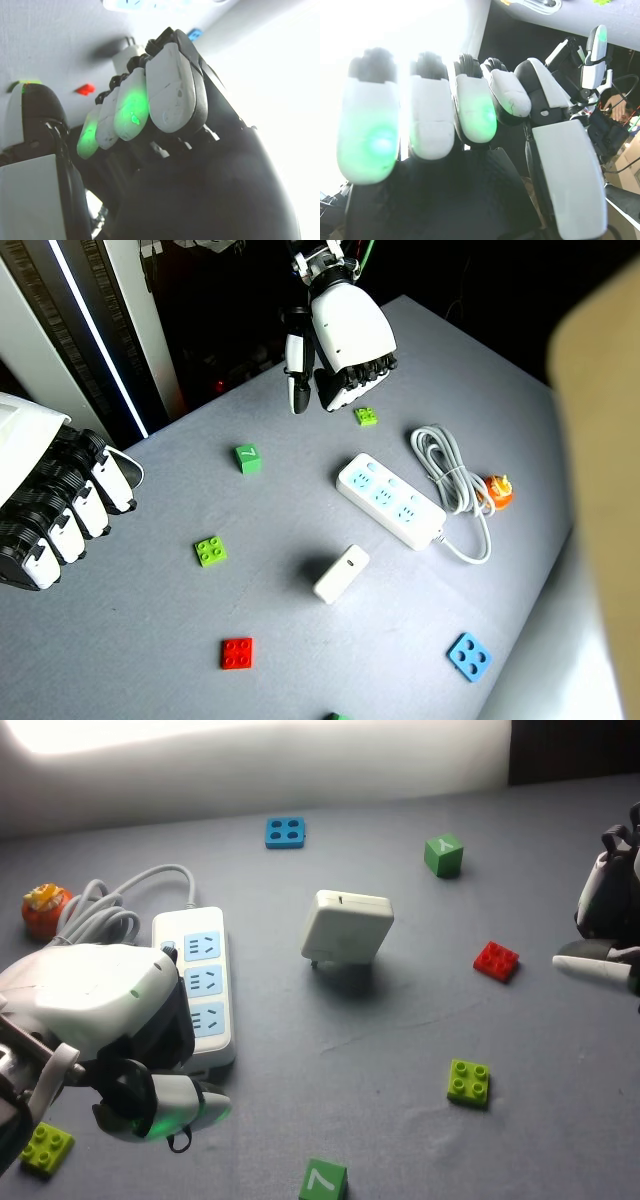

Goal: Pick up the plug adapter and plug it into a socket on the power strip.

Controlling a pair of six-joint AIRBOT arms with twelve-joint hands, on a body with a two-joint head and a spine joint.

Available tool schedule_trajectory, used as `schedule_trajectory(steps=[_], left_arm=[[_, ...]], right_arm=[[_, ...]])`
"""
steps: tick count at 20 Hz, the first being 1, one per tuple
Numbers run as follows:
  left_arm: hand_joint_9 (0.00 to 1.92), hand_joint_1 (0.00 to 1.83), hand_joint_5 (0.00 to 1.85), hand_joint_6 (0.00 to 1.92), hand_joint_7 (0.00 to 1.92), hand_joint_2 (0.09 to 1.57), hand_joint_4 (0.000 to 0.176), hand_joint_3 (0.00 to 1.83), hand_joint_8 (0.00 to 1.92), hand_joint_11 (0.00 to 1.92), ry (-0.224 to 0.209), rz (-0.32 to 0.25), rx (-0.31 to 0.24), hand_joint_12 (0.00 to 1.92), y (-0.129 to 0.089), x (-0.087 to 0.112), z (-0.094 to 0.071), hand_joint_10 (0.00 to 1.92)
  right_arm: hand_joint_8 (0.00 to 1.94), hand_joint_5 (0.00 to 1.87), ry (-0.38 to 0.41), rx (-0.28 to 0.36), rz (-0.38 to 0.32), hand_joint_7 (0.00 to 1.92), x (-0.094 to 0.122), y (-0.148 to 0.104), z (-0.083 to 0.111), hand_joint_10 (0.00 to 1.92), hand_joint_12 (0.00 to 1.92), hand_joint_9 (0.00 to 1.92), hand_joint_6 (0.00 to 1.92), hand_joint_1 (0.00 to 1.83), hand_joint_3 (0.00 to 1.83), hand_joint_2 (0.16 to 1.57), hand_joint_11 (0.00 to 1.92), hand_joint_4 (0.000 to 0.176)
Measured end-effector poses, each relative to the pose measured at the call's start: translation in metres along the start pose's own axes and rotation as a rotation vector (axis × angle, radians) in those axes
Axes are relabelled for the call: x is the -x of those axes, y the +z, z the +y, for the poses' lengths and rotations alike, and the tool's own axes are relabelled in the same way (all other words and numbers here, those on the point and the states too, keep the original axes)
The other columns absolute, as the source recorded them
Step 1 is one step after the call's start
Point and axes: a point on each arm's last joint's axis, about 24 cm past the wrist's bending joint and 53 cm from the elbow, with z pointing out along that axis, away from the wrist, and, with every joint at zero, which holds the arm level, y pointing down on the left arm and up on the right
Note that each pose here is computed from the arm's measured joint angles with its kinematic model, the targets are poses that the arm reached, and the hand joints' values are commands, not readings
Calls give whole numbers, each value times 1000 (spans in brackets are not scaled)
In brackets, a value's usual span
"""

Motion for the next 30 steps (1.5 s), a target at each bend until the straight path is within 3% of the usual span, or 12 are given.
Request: schedule_trajectory(steps=[2, 6, 8, 9, 11, 14, 15, 18, 22, 24, 27, 30], left_arm=[[0, 0, 0, 0, 0, 1114, 0, 40, 0, 0, 6, 2, 6, 0, 1, 0, 2, 0], [0, 0, 0, 0, 0, 1120, 0, 33, 0, 4, 13, 13, -3, 1, 3, -2, 1, 0], [1, 0, 0, 0, 1, 1127, 0, 32, 0, 0, -4, 26, 20, 0, 3, -4, 7, 0], [3, 0, 0, 0, 1, 1126, 0, 29, 1, 0, -11, 37, 39, 0, 4, -4, 8, 1], [0, 0, 0, 0, 0, 1128, 0, 27, 0, 0, 32, 50, 41, 0, 6, -2, 2, 0], [0, 0, 0, 0, 0, 1124, 0, 21, 0, 0, 82, 95, 13, 0, 10, -6, -7, 0], [0, 0, 0, 0, 0, 1124, 0, 21, 0, 0, 85, 112, 13, 0, 11, -9, -6, 0], [0, 0, 0, 0, 0, 1129, 0, 20, 0, 0, 103, 138, 13, 0, 13, -14, 0, 0], [0, 0, 0, 0, 2, 1131, 0, 17, 1, 0, 105, 162, 0, 0, 12, -26, 7, 0], [5, 0, 27, 10, 17, 1129, 0, 13, 6, 0, 120, 164, 7, 0, 12, -28, 13, 2], [5, 0, 28, 10, 17, 1129, 0, 12, 6, 0, 84, 191, 60, 0, 10, -34, 27, 2], [1, 0, 26, 10, 16, 1131, 0, 11, 6, 0, 96, 197, 74, 0, 11, -36, 32, 0]], right_arm=[[6, 133, -6, -2, 6, 152, -1, 0, 0, 15, 533, 154, 8, 0, 7, 1134, 0, 0], [2, 144, 2, -18, 10, 151, 1, 1, -2, 1, 478, 154, 1, 0, 4, 1155, 0, 0], [0, 146, 47, -50, 3, 148, 8, 3, -8, 1, 429, 139, 1, 0, 3, 1163, 0, 0], [3, 153, 22, -53, 9, 154, 9, 5, -9, 4, 425, 144, 3, 0, 2, 1161, 0, 0], [1, 141, -7, -41, 20, 143, 6, 9, -4, 1, 406, 140, 0, 0, 0, 1153, 0, 0], [1, 41, -4, -31, 61, 58, -4, 24, -4, 1, 318, 81, 1, 431, 0, 1060, 0, 0], [1, 40, 1, -42, 81, 57, -8, 29, -10, 1, 315, 79, 1, 470, 0, 1056, 0, 0], [0, 0, 107, -96, 106, 0, -7, 52, -38, 0, 133, 2, 0, 925, 0, 1008, 0, 0], [0, 0, 182, -100, 110, 0, -1, 91, -48, 0, 271, 0, 0, 1041, 0, 985, 0, 0], [0, 0, 193, -110, 157, 0, -15, 107, -52, 0, 198, 0, 0, 1092, 0, 937, 0, 0], [0, 0, 227, -121, 195, 0, -28, 123, -55, 0, 195, 0, 0, 1095, 0, 935, 0, 0], [0, 21, 331, -133, 236, 0, -48, 141, -54, 4, 447, 18, 3, 1114, 0, 906, 0, 0]])
